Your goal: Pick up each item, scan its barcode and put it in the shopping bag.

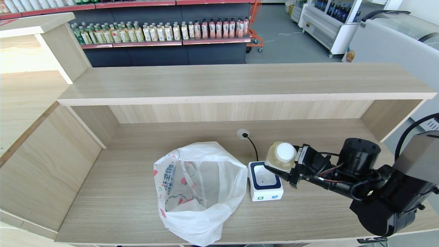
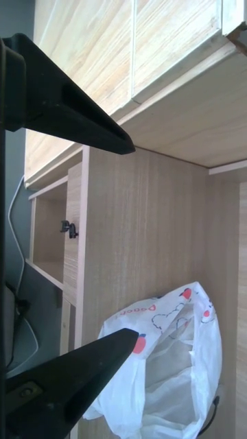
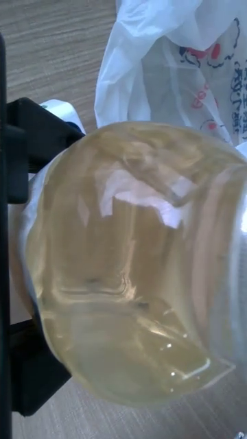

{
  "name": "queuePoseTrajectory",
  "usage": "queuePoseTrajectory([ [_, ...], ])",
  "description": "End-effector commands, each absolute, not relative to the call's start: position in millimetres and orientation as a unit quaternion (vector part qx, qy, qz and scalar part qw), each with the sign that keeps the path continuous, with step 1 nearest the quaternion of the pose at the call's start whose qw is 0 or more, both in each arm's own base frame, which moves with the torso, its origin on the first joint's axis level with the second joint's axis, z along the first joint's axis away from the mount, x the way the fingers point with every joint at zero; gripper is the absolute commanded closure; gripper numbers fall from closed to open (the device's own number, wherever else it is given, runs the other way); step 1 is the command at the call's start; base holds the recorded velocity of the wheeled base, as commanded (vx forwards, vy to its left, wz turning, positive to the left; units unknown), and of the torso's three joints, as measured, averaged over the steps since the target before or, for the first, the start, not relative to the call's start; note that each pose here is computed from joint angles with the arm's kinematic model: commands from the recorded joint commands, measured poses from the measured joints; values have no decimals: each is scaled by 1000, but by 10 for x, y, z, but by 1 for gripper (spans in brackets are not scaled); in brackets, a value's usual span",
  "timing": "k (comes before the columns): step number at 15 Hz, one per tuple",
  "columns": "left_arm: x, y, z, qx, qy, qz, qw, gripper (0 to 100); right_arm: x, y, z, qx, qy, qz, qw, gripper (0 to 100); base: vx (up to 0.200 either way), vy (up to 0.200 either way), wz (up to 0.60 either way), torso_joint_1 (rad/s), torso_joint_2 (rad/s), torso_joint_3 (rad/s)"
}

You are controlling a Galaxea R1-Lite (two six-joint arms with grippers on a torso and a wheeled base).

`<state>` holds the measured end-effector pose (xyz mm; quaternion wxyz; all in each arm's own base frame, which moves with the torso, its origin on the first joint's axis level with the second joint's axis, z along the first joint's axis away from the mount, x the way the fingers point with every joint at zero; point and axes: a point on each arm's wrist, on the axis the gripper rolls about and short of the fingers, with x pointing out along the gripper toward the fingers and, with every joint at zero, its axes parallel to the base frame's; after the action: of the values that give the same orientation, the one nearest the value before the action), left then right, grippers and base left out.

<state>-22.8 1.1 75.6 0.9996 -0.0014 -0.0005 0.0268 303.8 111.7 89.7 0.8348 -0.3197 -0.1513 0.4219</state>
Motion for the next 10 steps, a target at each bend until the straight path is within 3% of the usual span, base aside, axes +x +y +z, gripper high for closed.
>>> queuePoseTrajectory([
  [1, -228, 11, 756, -2, -1, 27, 1000, 0, 3076, 1133, 787, -322, -140, 428, 833, 100, 0, 0, 0, 0, 0, 0],
  [10, -228, 11, 756, -2, -1, 27, 1000, 0, 3279, 1215, 688, -327, -170, 458, 809, 100, 0, 0, 0, 0, 0, 0],
])
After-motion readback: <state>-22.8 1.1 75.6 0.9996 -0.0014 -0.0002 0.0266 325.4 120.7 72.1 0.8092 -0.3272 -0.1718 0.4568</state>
